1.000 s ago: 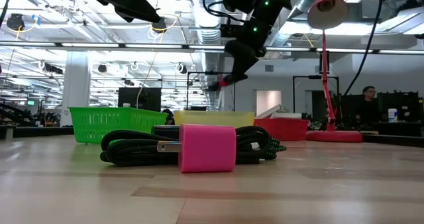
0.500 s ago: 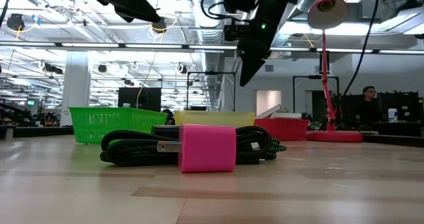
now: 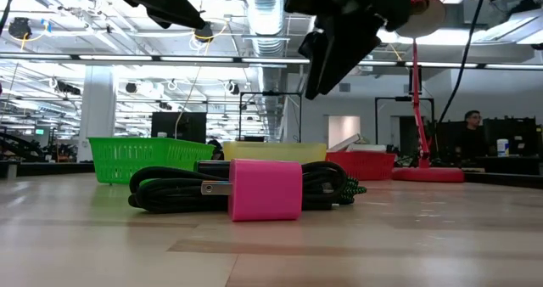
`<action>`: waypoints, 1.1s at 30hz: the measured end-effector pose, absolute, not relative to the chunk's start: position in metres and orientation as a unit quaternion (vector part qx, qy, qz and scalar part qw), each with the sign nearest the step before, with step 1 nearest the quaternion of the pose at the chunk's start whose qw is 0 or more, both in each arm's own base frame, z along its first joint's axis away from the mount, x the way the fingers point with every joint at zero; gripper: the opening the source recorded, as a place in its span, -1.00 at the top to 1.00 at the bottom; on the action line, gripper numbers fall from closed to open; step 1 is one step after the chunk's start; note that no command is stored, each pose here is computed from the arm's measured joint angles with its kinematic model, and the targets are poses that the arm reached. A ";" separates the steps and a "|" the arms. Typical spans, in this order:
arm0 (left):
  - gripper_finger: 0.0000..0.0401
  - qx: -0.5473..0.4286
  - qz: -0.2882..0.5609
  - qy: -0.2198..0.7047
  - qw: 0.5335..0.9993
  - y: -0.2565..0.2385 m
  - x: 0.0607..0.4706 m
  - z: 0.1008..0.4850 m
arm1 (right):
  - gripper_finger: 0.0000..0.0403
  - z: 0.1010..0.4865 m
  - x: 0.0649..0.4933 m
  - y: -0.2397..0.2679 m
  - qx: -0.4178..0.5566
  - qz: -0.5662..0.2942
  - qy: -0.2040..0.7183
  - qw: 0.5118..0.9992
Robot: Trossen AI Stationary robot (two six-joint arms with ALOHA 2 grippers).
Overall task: Pick and place items into bin
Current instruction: Put the black charger cable into the yellow bin
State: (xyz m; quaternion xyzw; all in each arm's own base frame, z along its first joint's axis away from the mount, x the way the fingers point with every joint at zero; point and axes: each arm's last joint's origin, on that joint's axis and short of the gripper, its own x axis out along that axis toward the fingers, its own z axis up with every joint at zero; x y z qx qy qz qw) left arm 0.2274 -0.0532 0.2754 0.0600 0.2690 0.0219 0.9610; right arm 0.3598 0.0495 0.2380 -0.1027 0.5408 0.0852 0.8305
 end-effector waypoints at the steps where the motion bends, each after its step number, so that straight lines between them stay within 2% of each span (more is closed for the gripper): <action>1: 0.44 0.057 0.023 0.269 0.961 -0.053 0.227 0.275 | -0.04 0.235 0.359 0.057 -0.103 0.090 0.535 0.834; 14: 0.44 0.062 0.022 0.269 0.961 -0.053 0.227 0.275 | -0.02 0.210 0.353 0.113 -0.081 0.120 0.488 0.861; 24: 0.44 0.062 0.022 0.269 0.961 -0.053 0.227 0.275 | -0.02 0.170 0.364 0.128 -0.086 0.124 0.513 0.845; 33: 0.44 0.060 0.022 0.269 0.961 -0.053 0.227 0.275 | -0.02 0.163 0.367 0.134 -0.078 0.127 0.511 0.847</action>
